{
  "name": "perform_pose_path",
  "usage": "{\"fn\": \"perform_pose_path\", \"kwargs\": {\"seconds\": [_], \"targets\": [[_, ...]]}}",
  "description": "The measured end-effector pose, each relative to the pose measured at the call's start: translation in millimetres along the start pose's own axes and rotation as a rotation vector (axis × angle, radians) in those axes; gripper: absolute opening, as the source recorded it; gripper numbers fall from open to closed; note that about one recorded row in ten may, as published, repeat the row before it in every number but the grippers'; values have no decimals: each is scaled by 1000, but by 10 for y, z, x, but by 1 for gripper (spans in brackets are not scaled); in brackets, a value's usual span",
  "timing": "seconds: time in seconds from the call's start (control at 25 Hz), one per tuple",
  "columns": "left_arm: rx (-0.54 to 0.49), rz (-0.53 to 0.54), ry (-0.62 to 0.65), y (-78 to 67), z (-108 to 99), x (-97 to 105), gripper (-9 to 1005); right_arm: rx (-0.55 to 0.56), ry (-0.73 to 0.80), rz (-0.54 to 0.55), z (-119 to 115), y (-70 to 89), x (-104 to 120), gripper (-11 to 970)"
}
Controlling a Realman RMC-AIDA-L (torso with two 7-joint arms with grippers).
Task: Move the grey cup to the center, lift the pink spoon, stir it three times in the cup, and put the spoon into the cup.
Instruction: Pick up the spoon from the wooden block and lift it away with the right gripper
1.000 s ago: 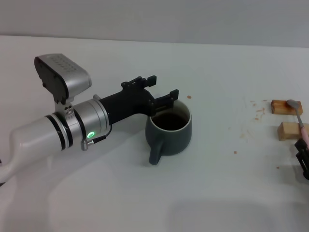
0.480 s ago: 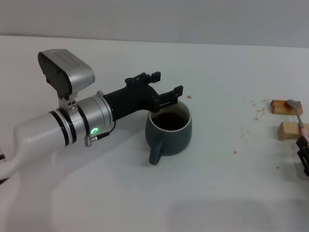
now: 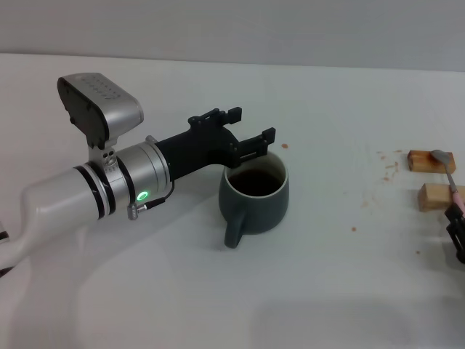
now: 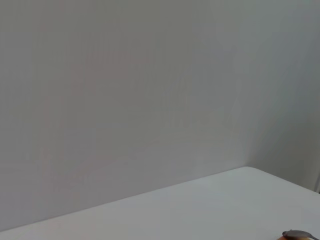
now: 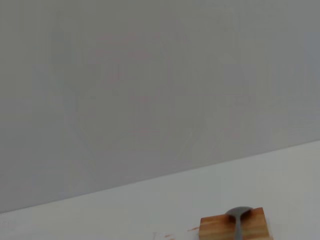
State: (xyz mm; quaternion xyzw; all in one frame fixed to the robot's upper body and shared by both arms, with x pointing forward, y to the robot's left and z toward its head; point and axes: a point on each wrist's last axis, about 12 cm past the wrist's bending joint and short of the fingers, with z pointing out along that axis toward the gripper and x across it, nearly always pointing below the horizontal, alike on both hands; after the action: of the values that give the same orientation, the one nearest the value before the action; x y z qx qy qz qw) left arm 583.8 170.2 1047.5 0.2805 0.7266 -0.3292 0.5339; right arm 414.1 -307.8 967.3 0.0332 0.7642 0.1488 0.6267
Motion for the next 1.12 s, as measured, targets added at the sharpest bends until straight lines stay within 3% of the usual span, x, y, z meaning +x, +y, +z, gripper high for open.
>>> {"fn": "perform_pose_path", "kwargs": {"seconds": [0.56,1.12], "targets": [[-6,-6,-5,4,4,-6,793,-1,-2,-4,10,-2,-6,274],[-6,-7,-2,2,-5,7,794,11,-3,2,-9,-10,2,243]]}}
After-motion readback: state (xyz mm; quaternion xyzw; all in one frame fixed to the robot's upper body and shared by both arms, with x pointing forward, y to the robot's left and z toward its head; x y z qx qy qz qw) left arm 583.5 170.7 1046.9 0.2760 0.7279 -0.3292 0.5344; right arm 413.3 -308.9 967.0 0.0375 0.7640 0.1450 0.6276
